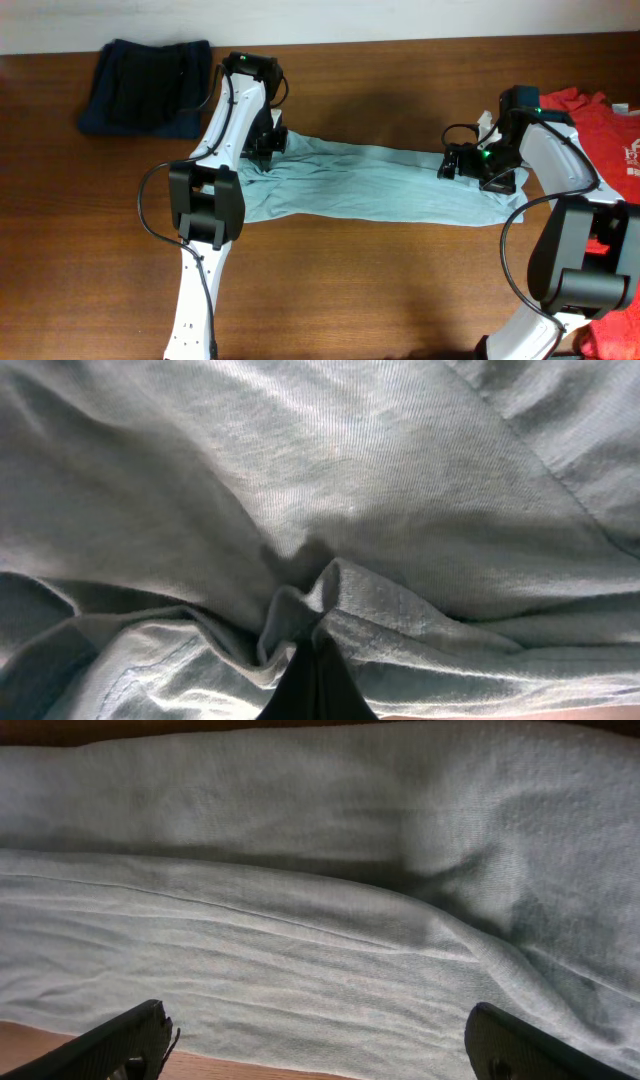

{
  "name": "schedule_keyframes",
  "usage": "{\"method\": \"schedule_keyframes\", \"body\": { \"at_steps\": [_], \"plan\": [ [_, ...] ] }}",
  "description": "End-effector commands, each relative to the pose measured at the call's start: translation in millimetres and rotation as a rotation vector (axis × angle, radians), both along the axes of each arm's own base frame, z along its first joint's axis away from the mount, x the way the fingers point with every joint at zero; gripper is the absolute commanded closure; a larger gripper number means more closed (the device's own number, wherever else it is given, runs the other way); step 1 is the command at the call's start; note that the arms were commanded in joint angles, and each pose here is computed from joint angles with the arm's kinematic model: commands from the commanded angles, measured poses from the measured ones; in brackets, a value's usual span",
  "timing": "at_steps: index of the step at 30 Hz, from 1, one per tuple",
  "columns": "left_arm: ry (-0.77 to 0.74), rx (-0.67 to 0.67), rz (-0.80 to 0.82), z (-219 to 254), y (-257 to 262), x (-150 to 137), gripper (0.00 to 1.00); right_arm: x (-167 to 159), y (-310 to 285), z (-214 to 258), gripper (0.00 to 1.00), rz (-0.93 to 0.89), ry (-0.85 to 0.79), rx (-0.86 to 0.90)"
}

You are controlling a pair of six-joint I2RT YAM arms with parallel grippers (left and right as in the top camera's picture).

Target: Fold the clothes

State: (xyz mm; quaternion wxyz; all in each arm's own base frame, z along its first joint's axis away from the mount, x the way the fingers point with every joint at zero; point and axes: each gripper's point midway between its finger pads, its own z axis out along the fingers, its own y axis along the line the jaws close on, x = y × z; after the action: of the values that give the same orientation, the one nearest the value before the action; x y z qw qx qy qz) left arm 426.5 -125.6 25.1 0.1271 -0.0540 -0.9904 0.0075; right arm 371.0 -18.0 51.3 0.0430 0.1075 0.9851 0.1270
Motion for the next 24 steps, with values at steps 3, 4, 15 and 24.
{"method": "schedule_keyframes", "body": {
  "at_steps": [3, 4, 15, 24],
  "plan": [
    [-0.064, -0.011, 0.007, 32.0, -2.6, 2.2, 0.99, -1.2, 2.6, 2.0, 0.01, 0.01, -0.004, -0.009],
    [-0.068, -0.012, 0.004, 33.7, -3.9, 2.1, 0.99, -1.1, 2.6, 2.0, 0.01, 0.01, -0.004, -0.009],
    [0.03, 0.019, -0.019, 29.9, -3.0, -31.7, 1.0, -1.1, 2.6, 2.0, 0.02, 0.01, -0.004, -0.009],
    [0.164, 0.148, -0.025, 4.8, 22.6, -66.4, 1.0, -1.1, 2.6, 2.0, 0.02, 0.01, -0.004, -0.009]
  ]
}}
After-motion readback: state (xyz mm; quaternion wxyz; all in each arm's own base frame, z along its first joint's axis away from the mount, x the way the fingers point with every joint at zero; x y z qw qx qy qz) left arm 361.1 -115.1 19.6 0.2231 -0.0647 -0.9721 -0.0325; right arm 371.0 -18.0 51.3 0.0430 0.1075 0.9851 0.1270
